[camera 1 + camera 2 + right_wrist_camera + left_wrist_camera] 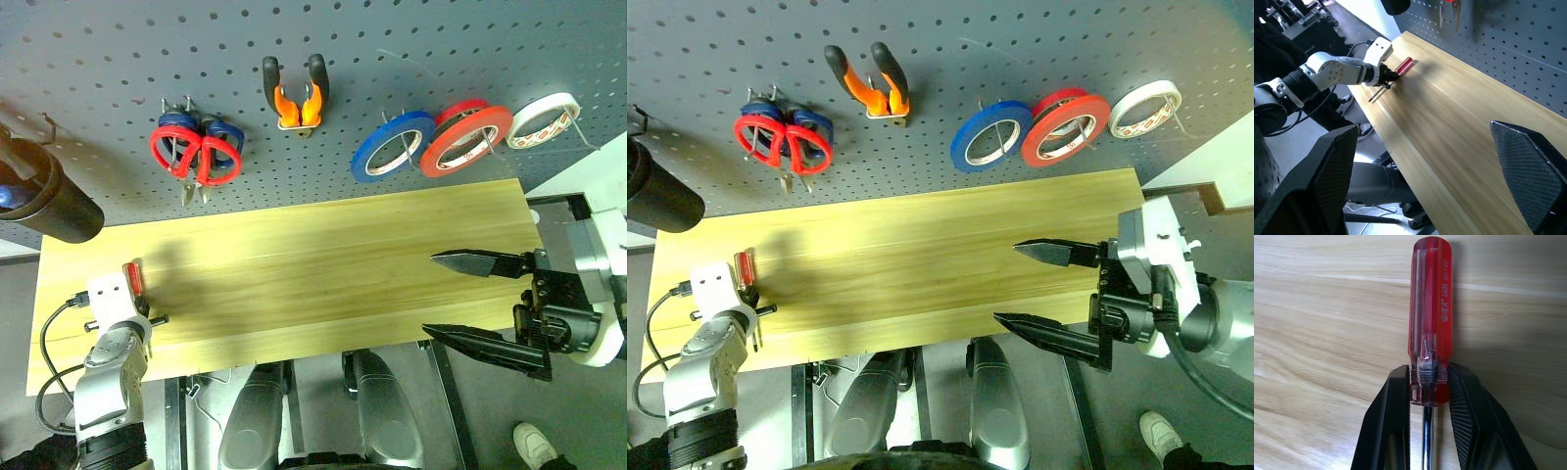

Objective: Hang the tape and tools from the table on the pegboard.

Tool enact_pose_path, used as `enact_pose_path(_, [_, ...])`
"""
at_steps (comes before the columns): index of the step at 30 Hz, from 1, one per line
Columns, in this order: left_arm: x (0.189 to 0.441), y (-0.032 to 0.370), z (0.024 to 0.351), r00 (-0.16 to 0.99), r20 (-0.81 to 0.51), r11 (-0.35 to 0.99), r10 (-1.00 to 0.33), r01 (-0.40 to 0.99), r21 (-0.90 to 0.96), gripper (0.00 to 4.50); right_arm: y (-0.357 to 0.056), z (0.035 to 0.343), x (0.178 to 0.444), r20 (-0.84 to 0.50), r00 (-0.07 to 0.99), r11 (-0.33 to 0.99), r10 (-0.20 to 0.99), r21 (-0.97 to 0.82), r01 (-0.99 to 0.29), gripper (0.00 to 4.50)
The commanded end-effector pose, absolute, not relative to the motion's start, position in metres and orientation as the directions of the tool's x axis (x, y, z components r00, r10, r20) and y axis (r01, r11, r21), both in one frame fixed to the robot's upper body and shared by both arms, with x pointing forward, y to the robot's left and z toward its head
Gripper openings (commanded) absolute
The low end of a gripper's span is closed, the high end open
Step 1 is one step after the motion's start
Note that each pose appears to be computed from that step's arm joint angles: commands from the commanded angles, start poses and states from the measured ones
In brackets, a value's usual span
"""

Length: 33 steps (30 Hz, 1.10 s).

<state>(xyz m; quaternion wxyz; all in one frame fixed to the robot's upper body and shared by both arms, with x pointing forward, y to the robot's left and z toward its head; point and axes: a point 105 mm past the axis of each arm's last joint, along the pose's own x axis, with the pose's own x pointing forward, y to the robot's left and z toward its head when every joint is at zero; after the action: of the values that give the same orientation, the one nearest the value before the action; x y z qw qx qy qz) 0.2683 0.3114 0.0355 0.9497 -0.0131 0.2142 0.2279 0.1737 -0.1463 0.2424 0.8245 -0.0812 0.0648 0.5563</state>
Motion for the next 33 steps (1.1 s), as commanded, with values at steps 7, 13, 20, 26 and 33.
enact_pose_path(7, [0.252, 0.289, 0.046, 0.830, -0.408, 0.919, 0.379, -0.391, 0.059, 0.73, -0.141, 0.240, 0.172, -0.176, 0.356, 0.350, 0.918, -0.065, -0.934, 4.50])
enact_pose_path(13, [0.245, 0.253, 0.061, 0.871, -0.409, 0.956, 0.272, -0.293, 0.010, 0.73, -0.136, 0.239, 0.180, -0.104, 0.369, 0.360, 0.924, -0.100, -0.928, 4.50])
enact_pose_path(20, [0.264, 0.223, 0.079, 0.924, -0.347, 0.987, 0.158, -0.149, 0.051, 0.73, -0.129, 0.231, 0.193, -0.006, 0.416, 0.409, 0.909, -0.173, -0.896, 4.50])
enact_pose_path(26, [0.284, 0.201, 0.103, 0.971, -0.238, 0.987, 0.029, 0.011, 0.163, 0.73, -0.123, 0.226, 0.207, 0.067, 0.445, 0.448, 0.893, -0.233, -0.863, 4.50])
enact_pose_path(33, [0.296, 0.180, 0.113, 0.983, -0.146, 0.961, -0.116, 0.148, 0.233, 0.73, -0.119, 0.223, 0.216, 0.127, 0.456, 0.473, 0.881, -0.282, -0.835, 4.50])
